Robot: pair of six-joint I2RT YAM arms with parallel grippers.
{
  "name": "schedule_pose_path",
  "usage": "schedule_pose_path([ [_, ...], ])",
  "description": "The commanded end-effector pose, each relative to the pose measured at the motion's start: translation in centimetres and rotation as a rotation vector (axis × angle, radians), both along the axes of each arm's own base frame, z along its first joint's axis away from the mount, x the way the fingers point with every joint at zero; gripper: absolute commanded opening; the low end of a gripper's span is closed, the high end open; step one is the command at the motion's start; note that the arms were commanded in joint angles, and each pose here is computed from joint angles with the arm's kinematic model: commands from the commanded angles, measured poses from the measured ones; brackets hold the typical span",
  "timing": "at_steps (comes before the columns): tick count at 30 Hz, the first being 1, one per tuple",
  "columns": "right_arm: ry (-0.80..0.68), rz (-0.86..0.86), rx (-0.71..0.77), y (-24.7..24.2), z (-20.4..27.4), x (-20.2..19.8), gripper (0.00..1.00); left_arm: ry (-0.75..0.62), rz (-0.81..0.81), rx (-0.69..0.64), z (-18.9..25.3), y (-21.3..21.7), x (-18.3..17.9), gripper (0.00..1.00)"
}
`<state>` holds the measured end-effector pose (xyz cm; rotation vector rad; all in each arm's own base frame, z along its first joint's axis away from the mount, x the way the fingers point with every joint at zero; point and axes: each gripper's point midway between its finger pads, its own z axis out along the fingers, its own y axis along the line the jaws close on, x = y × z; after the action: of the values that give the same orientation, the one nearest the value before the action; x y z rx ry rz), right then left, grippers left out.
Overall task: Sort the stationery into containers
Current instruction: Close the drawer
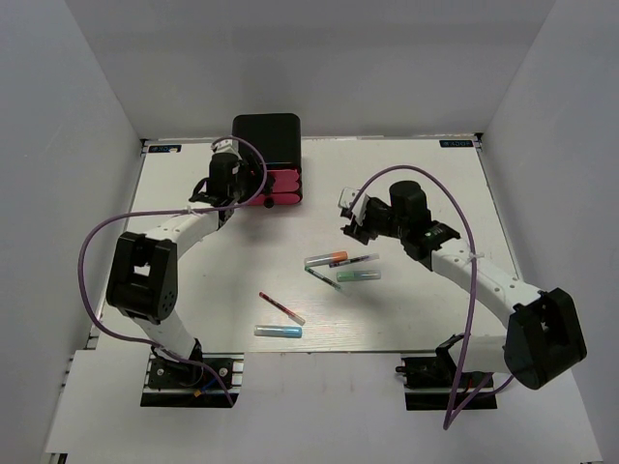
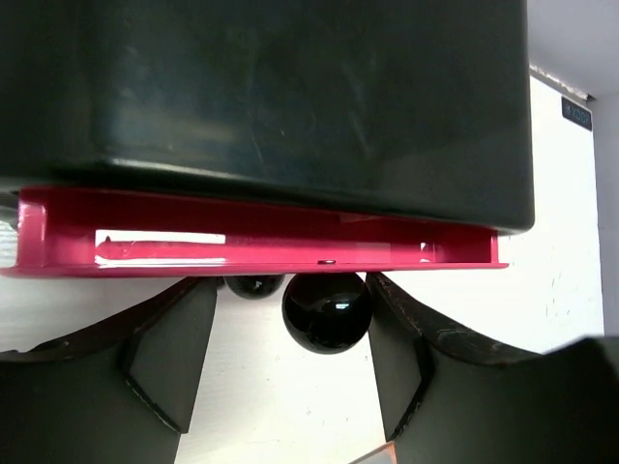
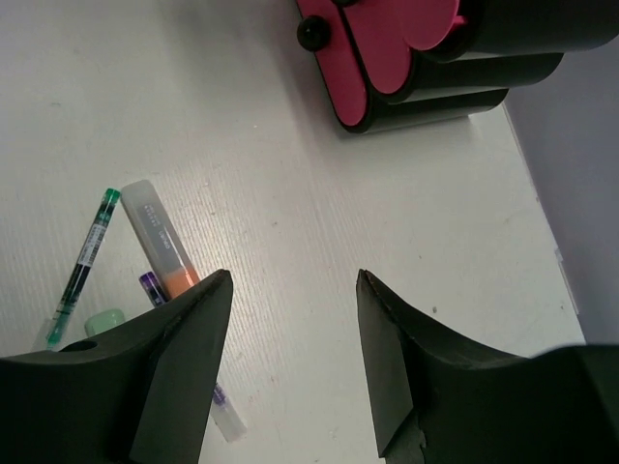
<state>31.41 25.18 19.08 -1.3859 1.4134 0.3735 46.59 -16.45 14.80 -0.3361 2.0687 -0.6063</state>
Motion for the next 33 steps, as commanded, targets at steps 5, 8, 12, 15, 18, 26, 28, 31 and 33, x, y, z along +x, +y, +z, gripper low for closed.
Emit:
schedule_pose_path([
  [5,0.008,-0.002,0.020,-0.5,0.2,-0.7,0.60,-0.106,0.072,-0.009,2.9,0.8,2.5,0.71],
  [8,0.019,-0.008,0.021,-0.7,-0.1,-0.9,0.60,-0.116,0.088,-0.025,3.0,0.8,2.8,0.70],
  [12,0.034,-0.008,0.021,-0.9,-0.5,-1.3,0.60,-0.116,0.104,-0.039,2.8,0.8,3.1,0.70],
  [15,0.041,-0.007,0.017,-1.0,-0.8,-1.5,0.60,-0.113,0.134,-0.049,2.9,1.1,3.2,0.67],
  [18,0.053,-0.009,0.013,-1.2,-1.3,-1.7,0.60,-0.117,0.144,-0.047,2.7,1.2,3.5,0.67],
  [26,0.066,-0.006,-0.002,-1.5,-2.2,-2.1,0.60,-0.069,0.033,-0.028,1.2,-0.2,1.5,0.72],
  [28,0.074,-0.002,-0.006,-1.5,-2.6,-2.3,0.60,-0.066,0.000,-0.004,1.2,-0.4,1.0,0.72],
  [31,0.085,0.003,-0.009,-1.5,-3.0,-2.5,0.60,-0.028,-0.011,0.030,-0.1,-0.1,0.6,0.72],
  [33,0.084,0.008,-0.008,-1.4,-3.1,-2.6,0.60,-0.012,-0.016,0.044,-0.8,-0.1,0.5,0.72],
])
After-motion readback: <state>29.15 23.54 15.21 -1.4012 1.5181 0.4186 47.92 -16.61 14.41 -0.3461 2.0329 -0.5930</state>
